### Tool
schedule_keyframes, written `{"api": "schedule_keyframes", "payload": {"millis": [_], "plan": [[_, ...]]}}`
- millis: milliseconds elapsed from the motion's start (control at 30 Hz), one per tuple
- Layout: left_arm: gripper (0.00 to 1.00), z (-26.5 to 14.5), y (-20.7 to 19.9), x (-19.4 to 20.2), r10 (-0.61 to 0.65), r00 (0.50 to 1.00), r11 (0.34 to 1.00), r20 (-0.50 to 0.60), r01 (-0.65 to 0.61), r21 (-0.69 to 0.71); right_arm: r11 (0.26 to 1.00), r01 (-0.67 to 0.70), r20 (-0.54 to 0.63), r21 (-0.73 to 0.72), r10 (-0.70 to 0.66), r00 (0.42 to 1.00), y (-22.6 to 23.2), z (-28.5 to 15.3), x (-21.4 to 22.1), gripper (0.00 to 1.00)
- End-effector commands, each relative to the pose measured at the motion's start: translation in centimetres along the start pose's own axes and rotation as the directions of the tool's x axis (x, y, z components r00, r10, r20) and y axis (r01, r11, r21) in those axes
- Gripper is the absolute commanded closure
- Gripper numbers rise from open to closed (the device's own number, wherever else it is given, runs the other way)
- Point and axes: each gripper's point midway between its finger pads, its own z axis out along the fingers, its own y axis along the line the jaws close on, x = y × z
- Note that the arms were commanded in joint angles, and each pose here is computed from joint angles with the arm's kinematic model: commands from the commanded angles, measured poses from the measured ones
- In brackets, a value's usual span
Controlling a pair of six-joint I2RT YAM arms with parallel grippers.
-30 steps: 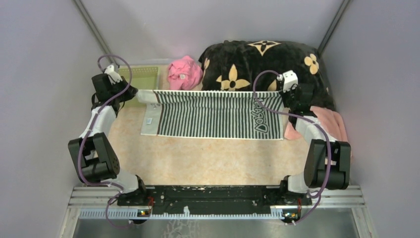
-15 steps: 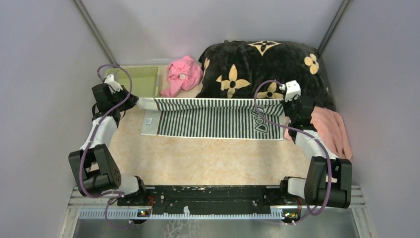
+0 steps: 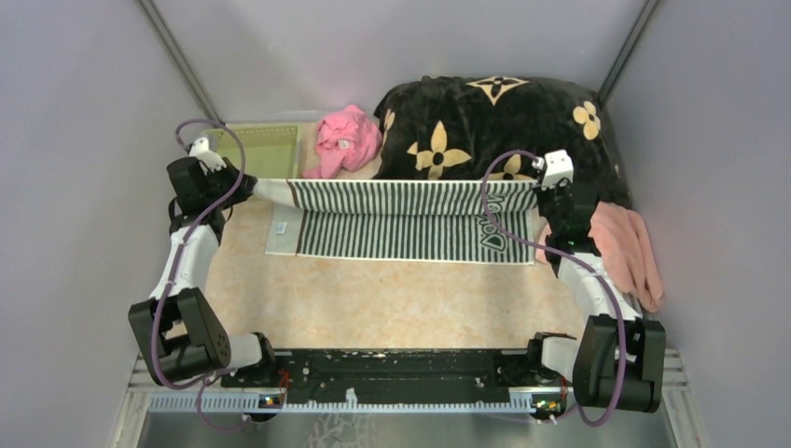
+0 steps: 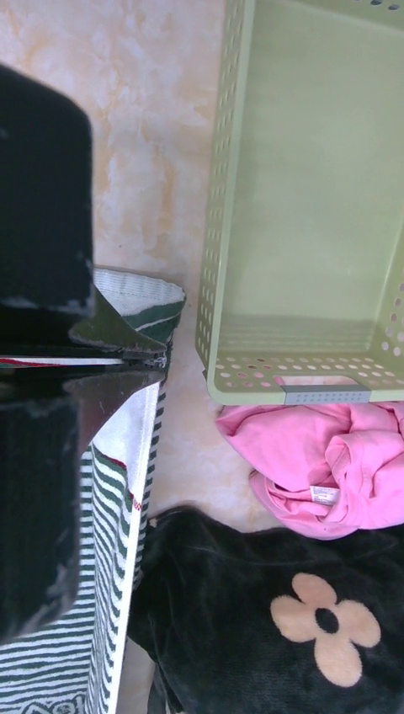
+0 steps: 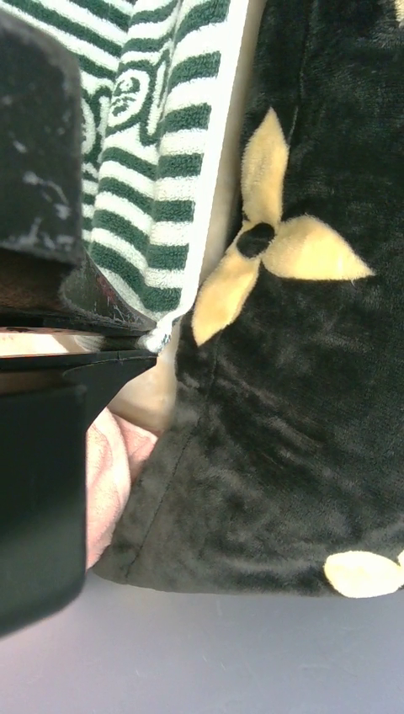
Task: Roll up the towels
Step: Fold the towel at the center of the board.
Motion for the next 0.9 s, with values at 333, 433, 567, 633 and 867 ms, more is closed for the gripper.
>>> {"api": "schedule_keyframes", "payload": {"millis": [333, 433, 567, 633, 867], "plan": [[1.0, 1.5, 1.6, 1.1, -0.029, 0.999, 0.999, -0.03, 0.028, -0.022, 0.998, -0.036, 0.032, 0.045, 0.035, 0.999, -0.8, 0.7, 0.2, 1.0], [1.0, 1.8, 2.0, 1.3, -0.039, 0.999, 0.999, -0.017, 0.038, -0.033, 0.998, -0.04, 0.035, 0.042, 0.039, 0.999, -0.7, 1.0, 0.2, 1.0], [1.0, 3.1, 0.9, -0.3, -0.042, 0.999, 0.999, -0.016, 0.043, 0.034, 0.998, -0.035, 0.05, 0.046, 0.033, 0.998, -1.2, 2.1, -0.9, 1.0], [1.0, 3.7, 0.3, -1.9, -0.045, 0.999, 0.997, 0.001, 0.045, 0.068, 0.998, -0.022, 0.077, 0.053, 0.018, 0.997, -1.7, 2.7, -2.0, 1.0], [1.0, 4.1, -1.2, -5.9, -0.011, 0.997, 0.991, 0.083, 0.0, 0.131, 0.997, 0.026, 0.158, 0.074, -0.038, 0.987, -3.1, 3.9, -5.9, 1.0]]}}
